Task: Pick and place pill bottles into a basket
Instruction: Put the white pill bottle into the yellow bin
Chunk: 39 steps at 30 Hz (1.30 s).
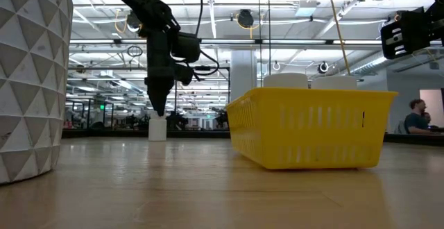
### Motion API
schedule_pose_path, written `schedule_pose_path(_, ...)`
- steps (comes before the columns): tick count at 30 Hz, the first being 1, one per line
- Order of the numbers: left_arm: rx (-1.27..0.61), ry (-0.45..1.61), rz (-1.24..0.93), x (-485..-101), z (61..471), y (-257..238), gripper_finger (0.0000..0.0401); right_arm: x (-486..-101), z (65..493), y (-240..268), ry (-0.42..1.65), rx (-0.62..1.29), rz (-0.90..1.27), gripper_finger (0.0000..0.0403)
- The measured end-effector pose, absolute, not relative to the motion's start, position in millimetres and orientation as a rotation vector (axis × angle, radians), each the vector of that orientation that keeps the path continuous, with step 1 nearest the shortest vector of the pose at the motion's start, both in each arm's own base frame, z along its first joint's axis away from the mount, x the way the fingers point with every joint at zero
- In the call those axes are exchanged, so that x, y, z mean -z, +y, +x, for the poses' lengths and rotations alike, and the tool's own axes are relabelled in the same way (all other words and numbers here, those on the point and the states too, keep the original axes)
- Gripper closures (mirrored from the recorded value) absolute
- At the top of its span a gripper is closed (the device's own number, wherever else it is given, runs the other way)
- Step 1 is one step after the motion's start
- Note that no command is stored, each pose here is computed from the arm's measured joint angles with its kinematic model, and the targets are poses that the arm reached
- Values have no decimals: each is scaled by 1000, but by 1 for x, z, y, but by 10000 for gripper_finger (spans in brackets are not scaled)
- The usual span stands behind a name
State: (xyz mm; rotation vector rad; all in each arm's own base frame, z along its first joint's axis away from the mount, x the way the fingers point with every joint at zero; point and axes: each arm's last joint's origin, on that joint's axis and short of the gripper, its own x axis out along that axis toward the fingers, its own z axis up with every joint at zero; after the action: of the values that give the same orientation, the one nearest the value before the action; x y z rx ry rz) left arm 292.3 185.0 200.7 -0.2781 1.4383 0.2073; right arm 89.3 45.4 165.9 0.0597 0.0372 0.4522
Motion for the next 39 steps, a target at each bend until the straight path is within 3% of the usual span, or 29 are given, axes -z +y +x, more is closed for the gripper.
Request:
schedule_pose_path(10,-200,1464,-302,-183,284,182,158,-166,89,45,37,-452,60,209)
schedule_pose_path(39,-209,1427,-300,-192,290,185,158,-166,89,45,38,-452,60,209)
